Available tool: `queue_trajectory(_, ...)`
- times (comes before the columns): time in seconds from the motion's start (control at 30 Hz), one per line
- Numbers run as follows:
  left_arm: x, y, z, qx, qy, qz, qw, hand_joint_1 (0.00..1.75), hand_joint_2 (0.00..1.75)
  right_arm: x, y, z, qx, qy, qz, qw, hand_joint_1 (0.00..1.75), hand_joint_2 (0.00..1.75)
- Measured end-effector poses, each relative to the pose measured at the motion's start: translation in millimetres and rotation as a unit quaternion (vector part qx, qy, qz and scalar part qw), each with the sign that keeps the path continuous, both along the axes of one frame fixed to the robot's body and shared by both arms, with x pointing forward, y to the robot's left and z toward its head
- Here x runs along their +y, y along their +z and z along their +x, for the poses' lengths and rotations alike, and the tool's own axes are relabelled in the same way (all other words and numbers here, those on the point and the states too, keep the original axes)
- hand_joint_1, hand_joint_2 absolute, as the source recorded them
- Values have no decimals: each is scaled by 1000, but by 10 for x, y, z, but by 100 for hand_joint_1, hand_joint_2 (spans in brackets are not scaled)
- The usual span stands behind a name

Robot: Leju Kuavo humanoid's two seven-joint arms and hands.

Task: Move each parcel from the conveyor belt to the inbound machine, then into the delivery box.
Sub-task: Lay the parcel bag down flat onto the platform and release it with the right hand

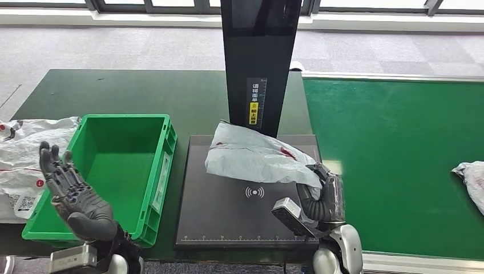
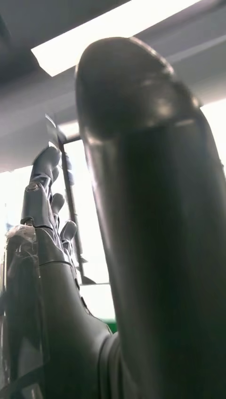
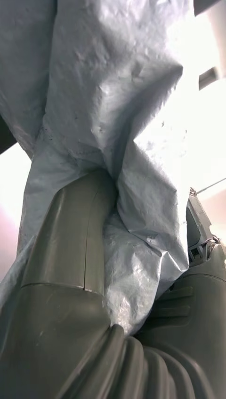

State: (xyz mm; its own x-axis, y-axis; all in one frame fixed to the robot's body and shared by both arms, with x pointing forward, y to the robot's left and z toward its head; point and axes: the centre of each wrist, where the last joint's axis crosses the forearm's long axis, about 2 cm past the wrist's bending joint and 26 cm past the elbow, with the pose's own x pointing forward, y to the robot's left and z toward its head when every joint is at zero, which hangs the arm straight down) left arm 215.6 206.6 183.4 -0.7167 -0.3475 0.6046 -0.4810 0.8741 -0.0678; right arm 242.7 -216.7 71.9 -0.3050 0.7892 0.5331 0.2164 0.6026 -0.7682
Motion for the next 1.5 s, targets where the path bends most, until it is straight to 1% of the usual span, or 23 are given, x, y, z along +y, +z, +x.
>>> queue_trajectory(0.07,-28,119,-72,-29,25,17,999,0,0,33,-57,39,15,8,-3,1000,175,175)
queue_trajectory(0.13,-56,193,-112,-44,24,18,999,0,0,62,-108,53,27,14,-5,1000,169,175)
queue_trajectory(0.17,-66,209,-122,-47,22,17,999,0,0,74,-131,50,33,17,-5,999,152,175)
queue_trajectory(0.23,-74,210,-129,-47,18,10,999,0,0,95,-166,33,42,21,-4,999,88,175)
queue_trajectory(0.27,-77,200,-126,-44,16,4,999,0,0,107,-177,23,46,24,-4,999,59,175)
queue_trajectory(0.3,-82,186,-121,-40,12,-3,999,0,0,122,-186,10,49,28,-3,998,44,175)
queue_trajectory(0.4,-110,133,-103,-28,-1,-19,999,0,0,175,-214,-41,60,43,3,997,44,175)
queue_trajectory(0.53,-130,87,-92,-19,-10,-18,1000,0,0,211,-232,-77,65,52,6,997,0,175)
queue_trajectory(0.6,-136,72,-91,-17,-13,-18,1000,0,0,220,-239,-90,66,56,12,996,0,175)
queue_trajectory(0.77,-148,33,-95,-10,-23,-18,1000,0,0,242,-280,-164,74,84,66,992,0,175)
queue_trajectory(0.9,-154,5,-84,-6,-27,-13,1000,0,0,260,-287,-197,77,93,88,989,0,175)
queue_trajectory(1.03,-173,-51,-65,5,-44,-8,999,0,0,277,-272,-246,78,120,133,981,0,175)
queue_trajectory(1.13,-225,-146,-56,25,-67,6,997,0,0,313,-219,-330,74,148,185,969,0,175)
queue_trajectory(1.27,-341,-236,-44,51,-77,23,995,0,0,326,-107,-444,68,191,270,941,0,175)
queue_trajectory(1.33,-394,-263,-34,66,-82,23,994,0,0,318,-45,-486,59,210,294,931,0,175)
queue_trajectory(1.4,-440,-288,-18,83,-97,24,991,0,0,306,23,-523,47,221,294,929,0,175)
queue_trajectory(1.5,-490,-319,29,107,-146,37,983,0,0,297,134,-599,47,220,263,938,0,175)
